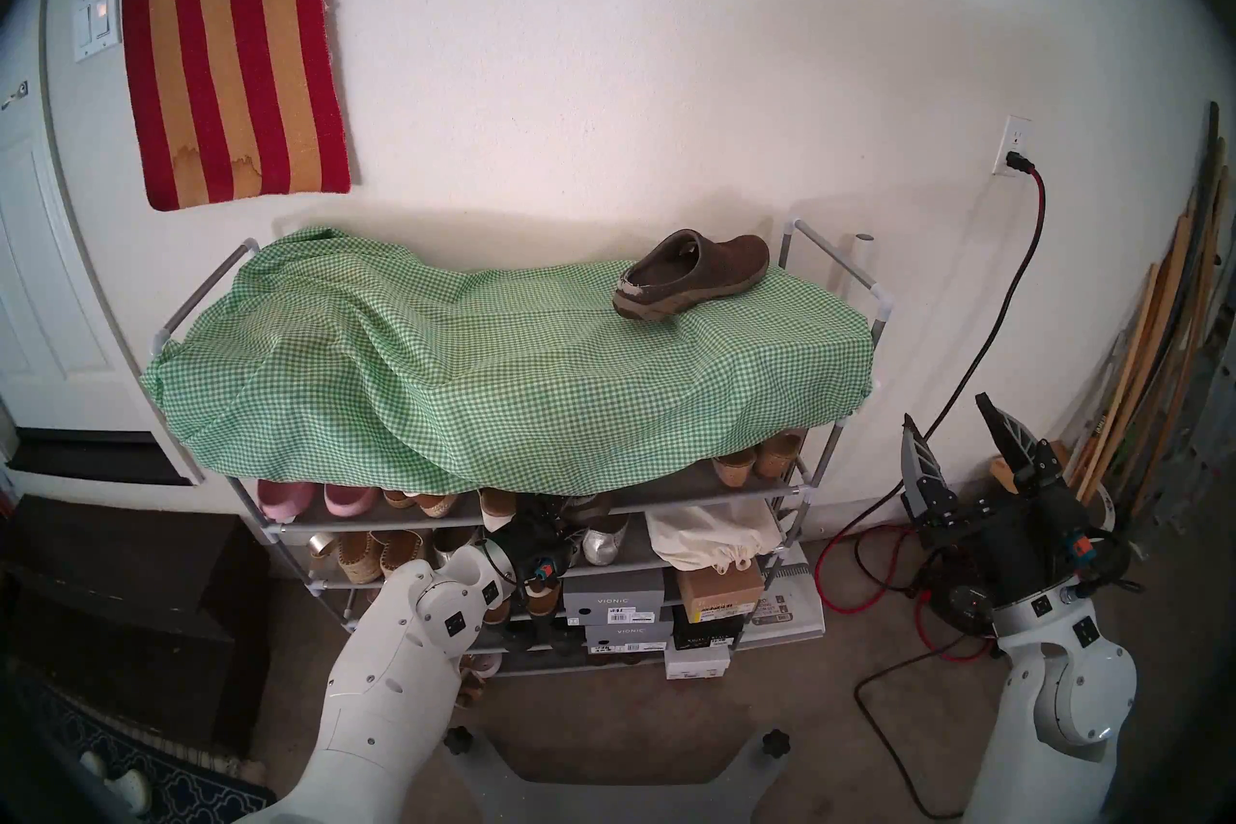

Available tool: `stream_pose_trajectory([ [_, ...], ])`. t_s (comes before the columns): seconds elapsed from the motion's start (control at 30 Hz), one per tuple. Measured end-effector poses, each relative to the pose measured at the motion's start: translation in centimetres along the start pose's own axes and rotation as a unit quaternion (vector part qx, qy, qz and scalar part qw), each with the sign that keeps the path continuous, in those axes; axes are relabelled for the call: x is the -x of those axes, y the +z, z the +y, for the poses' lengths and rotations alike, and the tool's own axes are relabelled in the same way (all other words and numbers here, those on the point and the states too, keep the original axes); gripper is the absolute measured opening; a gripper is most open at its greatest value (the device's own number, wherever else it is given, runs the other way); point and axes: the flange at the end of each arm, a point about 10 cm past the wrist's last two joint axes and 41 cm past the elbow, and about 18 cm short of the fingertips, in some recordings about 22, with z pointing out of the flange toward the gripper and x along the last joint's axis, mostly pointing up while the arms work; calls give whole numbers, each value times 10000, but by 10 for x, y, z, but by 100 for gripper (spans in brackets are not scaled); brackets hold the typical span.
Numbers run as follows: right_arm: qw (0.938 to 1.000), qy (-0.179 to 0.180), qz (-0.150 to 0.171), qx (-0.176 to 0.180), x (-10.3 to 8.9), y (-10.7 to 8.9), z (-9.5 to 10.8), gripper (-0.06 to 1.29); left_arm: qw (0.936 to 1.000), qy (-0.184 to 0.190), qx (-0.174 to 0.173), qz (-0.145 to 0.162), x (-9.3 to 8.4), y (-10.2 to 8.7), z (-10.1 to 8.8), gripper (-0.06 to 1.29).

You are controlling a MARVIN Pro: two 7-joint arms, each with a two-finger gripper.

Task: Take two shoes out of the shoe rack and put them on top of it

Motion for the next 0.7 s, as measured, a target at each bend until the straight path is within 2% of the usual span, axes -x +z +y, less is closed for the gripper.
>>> stream_pose_trajectory([
  [0.33, 10000, 0, 1, -1, 0, 0, 0, 123, 9996, -184, 25, 213, 1, -10, -2, 52],
  [0.7, 10000, 0, 4, -1, 0, 0, 0, 123, 9978, -351, 31, 560, -12, -38, -18, 51],
])
